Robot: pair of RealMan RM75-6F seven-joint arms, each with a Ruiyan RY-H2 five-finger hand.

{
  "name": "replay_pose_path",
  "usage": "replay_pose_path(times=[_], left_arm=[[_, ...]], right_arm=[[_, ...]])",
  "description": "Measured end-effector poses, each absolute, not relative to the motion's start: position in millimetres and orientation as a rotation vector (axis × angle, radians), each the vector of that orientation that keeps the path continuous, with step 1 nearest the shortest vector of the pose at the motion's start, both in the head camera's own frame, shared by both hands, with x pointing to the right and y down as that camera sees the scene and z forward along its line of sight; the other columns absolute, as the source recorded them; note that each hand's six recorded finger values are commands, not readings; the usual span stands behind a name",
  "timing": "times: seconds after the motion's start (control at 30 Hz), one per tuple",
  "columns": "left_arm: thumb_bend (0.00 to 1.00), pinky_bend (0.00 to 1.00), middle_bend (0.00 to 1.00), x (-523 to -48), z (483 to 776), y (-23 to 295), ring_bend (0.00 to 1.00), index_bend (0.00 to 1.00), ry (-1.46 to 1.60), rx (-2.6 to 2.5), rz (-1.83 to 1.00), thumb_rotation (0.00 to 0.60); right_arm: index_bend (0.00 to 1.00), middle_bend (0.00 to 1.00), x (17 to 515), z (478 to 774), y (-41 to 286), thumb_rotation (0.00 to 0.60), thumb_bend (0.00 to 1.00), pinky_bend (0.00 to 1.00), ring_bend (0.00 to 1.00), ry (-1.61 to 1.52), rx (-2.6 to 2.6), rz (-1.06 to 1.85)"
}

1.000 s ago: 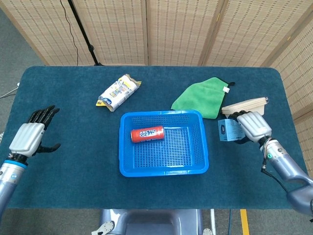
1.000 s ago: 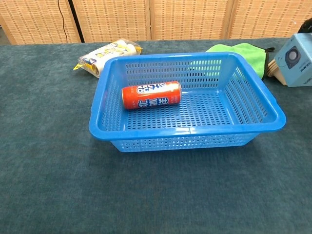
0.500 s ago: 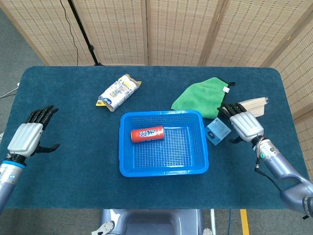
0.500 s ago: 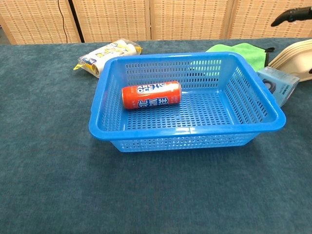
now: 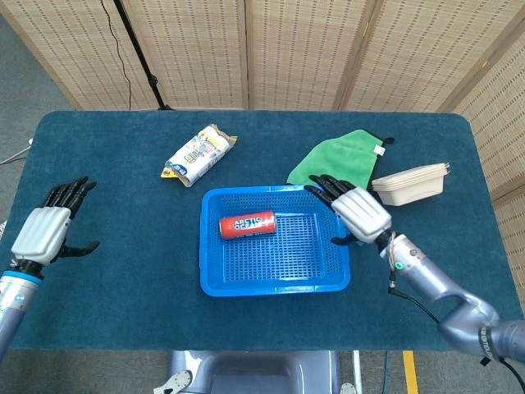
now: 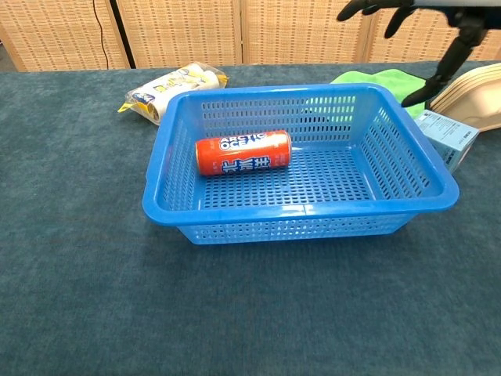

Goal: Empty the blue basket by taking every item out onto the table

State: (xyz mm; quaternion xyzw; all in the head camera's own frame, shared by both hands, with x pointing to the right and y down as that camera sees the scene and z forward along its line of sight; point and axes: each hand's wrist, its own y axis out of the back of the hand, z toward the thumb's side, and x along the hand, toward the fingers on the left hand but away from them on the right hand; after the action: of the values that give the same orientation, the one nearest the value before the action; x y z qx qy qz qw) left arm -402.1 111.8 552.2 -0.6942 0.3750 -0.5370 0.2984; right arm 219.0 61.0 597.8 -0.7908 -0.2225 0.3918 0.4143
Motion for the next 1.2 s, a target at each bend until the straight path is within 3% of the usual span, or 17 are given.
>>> replay_pose_path(times=[0.23, 0.53, 0.83, 1.2], left_arm=[[0.18, 0.0, 0.0, -403.7, 551.0, 111.4, 0.0, 0.0, 1.004, -1.85, -1.422, 0.6], [0.18, 0.0, 0.0, -406.9, 550.7, 109.0, 0.0, 0.0, 1.013, -1.854, -1.423, 0.6], [0.18, 0.0, 0.0, -406.4, 550.6, 108.6, 0.0, 0.0, 1.011, -1.858, -1.42, 0.6], [0.18, 0.0, 0.0, -408.7, 550.7, 106.7, 0.0, 0.0, 1.016, -1.859, -1.422, 0.6]], right_arm=[[0.18, 0.13, 171.7, 624.5, 63.5, 0.6, 0.0, 0.28, 0.08, -0.543, -2.027, 0.905], [0.23, 0.17, 136.7, 635.2, 71.1, 0.6, 0.0, 0.36, 0.14, -0.539, -2.027, 0.855], [0.24, 0.2, 113.0, 662.1, 75.9, 0.6, 0.0, 0.31, 0.15, -0.505, -2.024, 0.872], [0.26, 0.21, 99.8, 693.1, 84.8, 0.6, 0.0, 0.34, 0.14, -0.468, -1.99, 0.895]])
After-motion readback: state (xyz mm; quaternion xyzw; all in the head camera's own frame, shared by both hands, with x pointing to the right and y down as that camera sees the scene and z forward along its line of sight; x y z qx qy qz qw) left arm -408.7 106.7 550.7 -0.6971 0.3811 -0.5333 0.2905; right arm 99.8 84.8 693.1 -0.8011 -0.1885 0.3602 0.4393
